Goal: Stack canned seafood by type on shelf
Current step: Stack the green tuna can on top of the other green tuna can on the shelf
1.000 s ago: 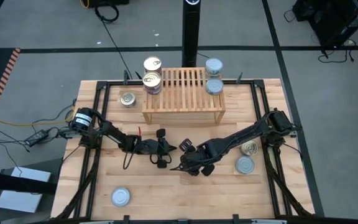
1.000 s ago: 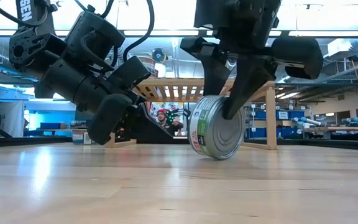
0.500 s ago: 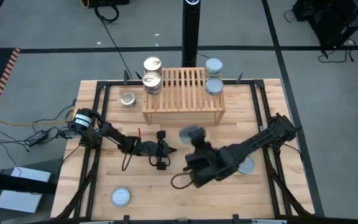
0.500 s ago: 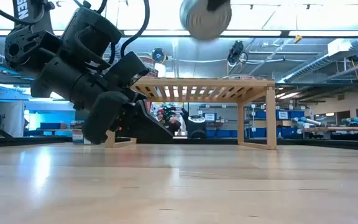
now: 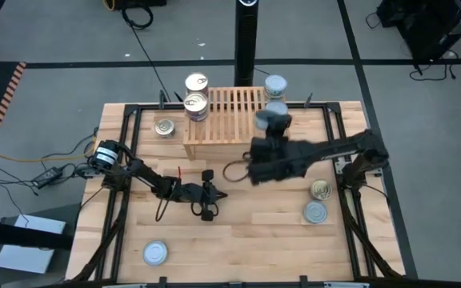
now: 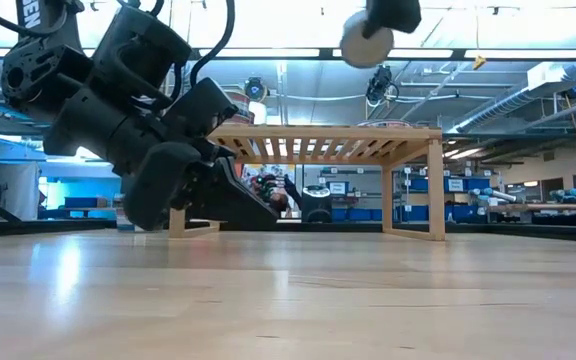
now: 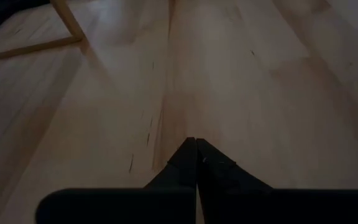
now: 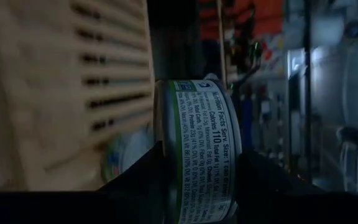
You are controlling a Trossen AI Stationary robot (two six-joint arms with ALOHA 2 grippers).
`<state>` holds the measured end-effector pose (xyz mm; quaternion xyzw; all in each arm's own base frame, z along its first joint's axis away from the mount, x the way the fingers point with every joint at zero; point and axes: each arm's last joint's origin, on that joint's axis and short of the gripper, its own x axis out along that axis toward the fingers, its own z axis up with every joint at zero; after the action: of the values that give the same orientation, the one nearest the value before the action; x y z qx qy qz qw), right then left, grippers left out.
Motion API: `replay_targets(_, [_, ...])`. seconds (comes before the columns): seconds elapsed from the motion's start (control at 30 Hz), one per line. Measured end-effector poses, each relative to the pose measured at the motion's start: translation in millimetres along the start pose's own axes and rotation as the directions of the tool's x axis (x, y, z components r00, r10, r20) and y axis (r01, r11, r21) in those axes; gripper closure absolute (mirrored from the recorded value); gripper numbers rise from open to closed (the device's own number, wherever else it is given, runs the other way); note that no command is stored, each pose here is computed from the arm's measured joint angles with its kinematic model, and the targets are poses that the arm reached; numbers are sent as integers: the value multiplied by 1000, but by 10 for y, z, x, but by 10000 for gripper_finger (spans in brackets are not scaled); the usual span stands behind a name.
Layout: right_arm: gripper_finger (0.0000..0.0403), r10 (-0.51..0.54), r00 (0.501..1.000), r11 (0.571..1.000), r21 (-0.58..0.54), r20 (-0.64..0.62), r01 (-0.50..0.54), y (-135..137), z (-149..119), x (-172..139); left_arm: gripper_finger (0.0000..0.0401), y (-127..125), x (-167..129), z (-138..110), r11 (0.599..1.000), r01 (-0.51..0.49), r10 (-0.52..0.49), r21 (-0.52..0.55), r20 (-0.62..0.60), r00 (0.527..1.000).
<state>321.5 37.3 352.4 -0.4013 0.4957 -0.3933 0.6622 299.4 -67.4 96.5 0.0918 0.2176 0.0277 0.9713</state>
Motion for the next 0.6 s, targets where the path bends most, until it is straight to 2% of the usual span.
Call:
replay_targets(0.1, [251, 5, 999, 1000, -5, -52, -5, -31, -167, 133, 398, 0, 0, -6, 1000, 0, 0, -3, -6, 1000])
replay_targets(0.23, [251, -6, 993, 998, -62, -117, -1, 59, -331, 325, 397, -1, 0, -10, 1000, 1, -1, -2, -9, 1000])
replay_targets(0.43, [251, -23, 984, 984, -177, -179, -9, 290, -394, 643, 397, 2, 0, 15, 1000, -1, 2, -9, 14, 1000])
replay_targets(0.6, [251, -45, 974, 988, -152, -223, 11, 287, -436, 812, 397, 2, 0, 19, 1000, -2, 2, -10, 19, 1000])
